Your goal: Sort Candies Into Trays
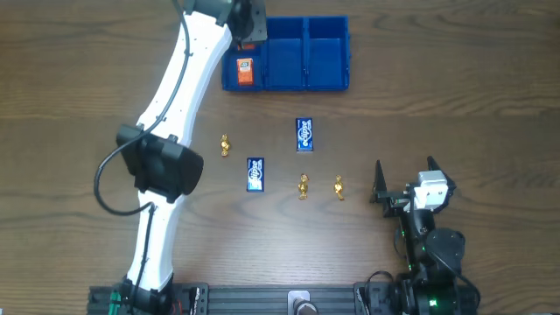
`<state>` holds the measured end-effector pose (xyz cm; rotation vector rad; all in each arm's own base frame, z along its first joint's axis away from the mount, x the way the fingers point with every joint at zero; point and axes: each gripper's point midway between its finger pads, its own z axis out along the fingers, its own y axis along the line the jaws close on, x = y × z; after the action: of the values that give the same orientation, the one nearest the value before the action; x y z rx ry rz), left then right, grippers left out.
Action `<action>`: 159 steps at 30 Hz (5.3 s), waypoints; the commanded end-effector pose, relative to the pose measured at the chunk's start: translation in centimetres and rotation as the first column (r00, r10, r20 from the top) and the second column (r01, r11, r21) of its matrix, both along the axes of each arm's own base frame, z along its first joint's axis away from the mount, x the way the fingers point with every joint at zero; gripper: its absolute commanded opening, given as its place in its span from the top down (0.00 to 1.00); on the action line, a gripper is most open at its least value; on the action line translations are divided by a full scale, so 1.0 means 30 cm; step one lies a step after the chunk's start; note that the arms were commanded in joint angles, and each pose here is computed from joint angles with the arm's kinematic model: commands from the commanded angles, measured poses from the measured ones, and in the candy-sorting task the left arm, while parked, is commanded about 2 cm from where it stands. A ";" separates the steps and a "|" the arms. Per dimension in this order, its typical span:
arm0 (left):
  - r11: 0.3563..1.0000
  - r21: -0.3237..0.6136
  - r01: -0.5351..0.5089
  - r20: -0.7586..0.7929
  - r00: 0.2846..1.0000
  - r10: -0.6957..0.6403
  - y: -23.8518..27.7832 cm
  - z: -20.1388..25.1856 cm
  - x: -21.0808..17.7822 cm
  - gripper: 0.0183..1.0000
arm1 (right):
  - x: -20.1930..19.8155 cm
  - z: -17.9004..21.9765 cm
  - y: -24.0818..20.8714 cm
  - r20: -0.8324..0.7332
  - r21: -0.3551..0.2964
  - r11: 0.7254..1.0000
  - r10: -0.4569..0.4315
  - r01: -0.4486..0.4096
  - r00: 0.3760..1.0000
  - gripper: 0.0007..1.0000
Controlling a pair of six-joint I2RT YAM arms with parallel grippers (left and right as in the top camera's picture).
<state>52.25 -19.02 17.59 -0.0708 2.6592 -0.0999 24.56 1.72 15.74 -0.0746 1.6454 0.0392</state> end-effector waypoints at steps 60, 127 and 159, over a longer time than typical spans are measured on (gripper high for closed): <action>0.997 -0.051 0.063 0.495 0.868 -0.030 0.173 0.649 -0.193 0.02 | -0.001 -0.003 -0.007 0.000 -0.012 1.000 -0.010 0.010 1.000 0.00; 0.993 -0.018 0.113 0.813 0.579 -0.051 0.536 -0.117 -0.935 0.00 | 0.000 0.003 -0.006 0.007 -0.012 1.000 -0.009 0.009 1.000 0.00; 0.993 -0.018 0.113 0.813 0.579 -0.051 0.536 -0.117 -0.935 0.00 | 0.076 0.412 0.137 -0.105 0.311 0.936 0.206 -0.165 0.973 0.00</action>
<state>24.29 -2.73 15.64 0.0499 1.6673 -0.1960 25.25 4.90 26.56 0.0281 1.6623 0.4129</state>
